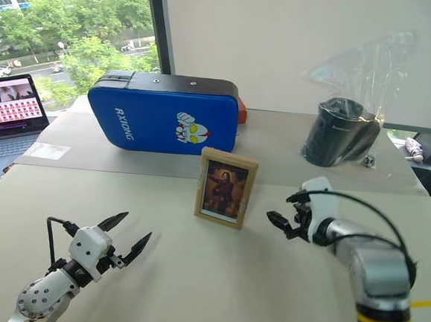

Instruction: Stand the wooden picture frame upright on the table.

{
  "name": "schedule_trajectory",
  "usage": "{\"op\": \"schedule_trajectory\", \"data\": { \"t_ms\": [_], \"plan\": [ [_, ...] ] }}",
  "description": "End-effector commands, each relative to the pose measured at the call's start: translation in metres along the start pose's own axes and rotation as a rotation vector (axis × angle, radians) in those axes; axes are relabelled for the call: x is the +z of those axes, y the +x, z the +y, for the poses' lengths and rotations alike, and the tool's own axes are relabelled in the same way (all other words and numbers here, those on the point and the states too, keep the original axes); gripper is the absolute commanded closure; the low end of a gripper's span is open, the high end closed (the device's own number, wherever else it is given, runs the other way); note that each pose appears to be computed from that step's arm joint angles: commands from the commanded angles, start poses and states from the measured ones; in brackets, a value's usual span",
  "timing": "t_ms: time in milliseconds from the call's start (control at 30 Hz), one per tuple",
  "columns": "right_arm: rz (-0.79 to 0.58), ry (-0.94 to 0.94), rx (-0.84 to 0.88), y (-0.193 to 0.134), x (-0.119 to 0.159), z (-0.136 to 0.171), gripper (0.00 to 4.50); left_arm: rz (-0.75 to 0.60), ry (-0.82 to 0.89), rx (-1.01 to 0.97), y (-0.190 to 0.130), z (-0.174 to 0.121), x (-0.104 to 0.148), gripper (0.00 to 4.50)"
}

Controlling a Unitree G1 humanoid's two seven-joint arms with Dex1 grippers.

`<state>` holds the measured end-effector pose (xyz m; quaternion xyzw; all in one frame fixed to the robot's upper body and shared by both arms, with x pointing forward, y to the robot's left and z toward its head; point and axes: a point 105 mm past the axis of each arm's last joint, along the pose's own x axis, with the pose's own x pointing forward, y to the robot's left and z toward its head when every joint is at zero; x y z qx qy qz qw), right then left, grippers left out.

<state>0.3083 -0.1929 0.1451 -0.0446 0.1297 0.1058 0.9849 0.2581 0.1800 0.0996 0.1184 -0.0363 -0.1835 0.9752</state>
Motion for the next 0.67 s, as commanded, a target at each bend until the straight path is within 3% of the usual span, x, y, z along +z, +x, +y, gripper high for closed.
{"op": "schedule_trajectory", "data": {
  "t_ms": [33,233,667],
  "plan": [
    [-0.174,0.032,-0.313,-0.029,-0.003,-0.001,0.06,0.018,-0.076,0.106,0.003,0.002,0.005,0.50],
    [-0.205,0.025,-0.372,-0.024,-0.038,0.023,0.06,0.035,-0.142,0.199,0.018,0.003,0.004,0.50],
    [-0.230,-0.056,-0.354,-0.018,-0.043,0.022,0.06,0.018,-0.123,0.178,0.014,0.010,0.011,0.50]
  ]
}}
